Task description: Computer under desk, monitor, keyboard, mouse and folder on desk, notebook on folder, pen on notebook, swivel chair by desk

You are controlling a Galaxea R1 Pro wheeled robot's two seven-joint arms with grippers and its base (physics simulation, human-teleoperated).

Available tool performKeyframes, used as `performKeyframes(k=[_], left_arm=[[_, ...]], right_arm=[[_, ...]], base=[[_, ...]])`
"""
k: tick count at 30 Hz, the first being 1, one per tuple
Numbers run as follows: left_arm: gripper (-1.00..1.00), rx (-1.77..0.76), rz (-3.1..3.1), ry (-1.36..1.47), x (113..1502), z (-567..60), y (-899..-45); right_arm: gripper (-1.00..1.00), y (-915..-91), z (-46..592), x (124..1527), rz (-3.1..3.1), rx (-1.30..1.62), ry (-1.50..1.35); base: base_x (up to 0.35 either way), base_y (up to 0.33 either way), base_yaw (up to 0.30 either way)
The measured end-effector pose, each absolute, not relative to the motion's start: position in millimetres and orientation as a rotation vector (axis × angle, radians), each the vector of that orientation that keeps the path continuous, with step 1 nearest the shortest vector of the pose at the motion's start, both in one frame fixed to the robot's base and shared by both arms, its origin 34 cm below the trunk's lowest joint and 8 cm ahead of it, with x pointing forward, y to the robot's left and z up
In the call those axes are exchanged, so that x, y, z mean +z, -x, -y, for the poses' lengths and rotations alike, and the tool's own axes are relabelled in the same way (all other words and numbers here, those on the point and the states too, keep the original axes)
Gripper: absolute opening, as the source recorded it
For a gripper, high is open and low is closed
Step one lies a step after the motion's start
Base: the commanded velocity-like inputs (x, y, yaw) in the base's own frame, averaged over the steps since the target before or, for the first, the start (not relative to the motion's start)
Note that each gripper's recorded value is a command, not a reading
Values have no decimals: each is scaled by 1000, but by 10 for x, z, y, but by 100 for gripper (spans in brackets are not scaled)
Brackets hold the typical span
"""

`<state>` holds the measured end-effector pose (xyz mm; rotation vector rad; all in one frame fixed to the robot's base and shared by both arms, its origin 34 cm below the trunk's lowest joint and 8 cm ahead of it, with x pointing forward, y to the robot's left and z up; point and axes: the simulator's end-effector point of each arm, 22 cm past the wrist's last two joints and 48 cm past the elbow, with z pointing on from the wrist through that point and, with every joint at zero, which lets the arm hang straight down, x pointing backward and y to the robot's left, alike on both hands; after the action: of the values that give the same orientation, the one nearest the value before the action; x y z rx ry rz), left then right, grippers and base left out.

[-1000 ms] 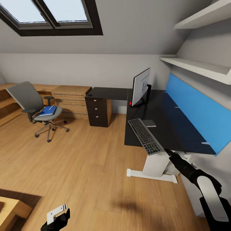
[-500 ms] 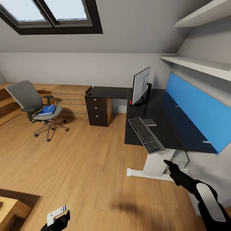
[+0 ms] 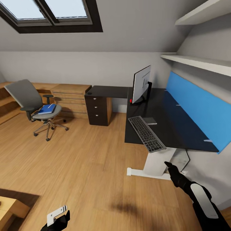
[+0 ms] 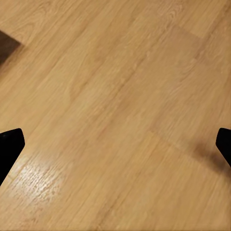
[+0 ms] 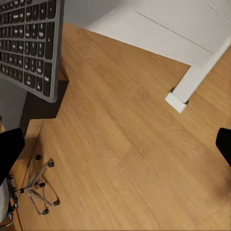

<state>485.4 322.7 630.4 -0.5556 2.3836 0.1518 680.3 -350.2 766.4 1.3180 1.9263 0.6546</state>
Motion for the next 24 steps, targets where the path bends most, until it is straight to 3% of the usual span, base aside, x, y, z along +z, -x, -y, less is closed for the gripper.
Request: performKeyframes(k=[24], left_arm=[[100,153,-2381,554,5942,-3233,-4867]], right_arm=[[100,-7068,3445,7845,-1832,783,-1119]], base=[[0,0,0]])
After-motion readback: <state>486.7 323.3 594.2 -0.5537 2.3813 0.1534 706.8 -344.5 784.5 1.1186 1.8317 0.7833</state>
